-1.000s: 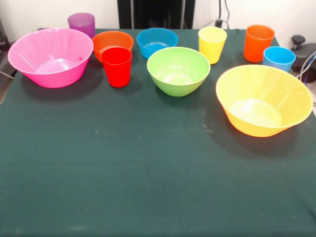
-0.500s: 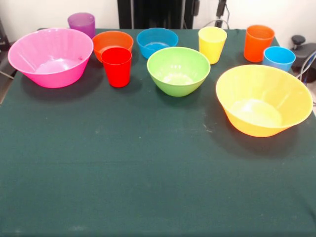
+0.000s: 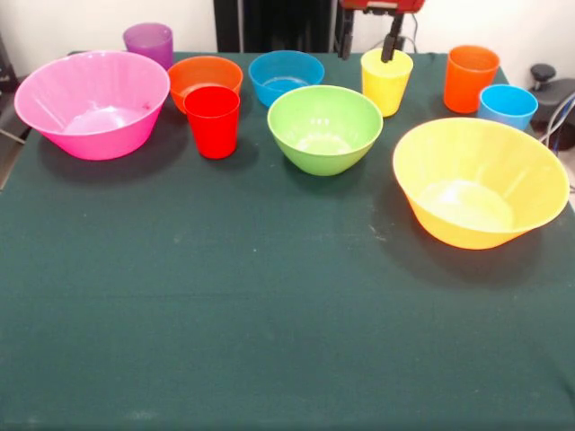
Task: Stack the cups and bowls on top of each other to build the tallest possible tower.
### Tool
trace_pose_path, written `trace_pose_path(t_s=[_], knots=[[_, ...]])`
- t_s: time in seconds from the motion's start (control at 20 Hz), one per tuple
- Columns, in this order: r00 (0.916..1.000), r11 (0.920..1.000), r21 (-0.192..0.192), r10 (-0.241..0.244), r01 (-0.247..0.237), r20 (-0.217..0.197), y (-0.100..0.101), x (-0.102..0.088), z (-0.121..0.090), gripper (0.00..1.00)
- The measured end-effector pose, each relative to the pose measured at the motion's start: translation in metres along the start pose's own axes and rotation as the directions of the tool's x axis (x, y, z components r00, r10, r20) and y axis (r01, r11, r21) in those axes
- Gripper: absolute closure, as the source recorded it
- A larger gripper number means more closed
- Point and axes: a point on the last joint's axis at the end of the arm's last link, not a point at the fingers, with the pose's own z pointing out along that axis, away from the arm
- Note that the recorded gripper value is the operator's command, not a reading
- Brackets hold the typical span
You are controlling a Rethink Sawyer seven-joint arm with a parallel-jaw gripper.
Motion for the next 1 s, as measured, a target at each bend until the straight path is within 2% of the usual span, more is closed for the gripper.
trace_pose_path(t_s=[0.45,1.0], knots=[[0.9997,0.9999,0.013,0.010,-0.009,-0.022,-0.007,0.005,0.010,0.00],[0.9998,0.9996,0.023,0.014,-0.014,-0.016,-0.013,-0.008,0.020,0.00]])
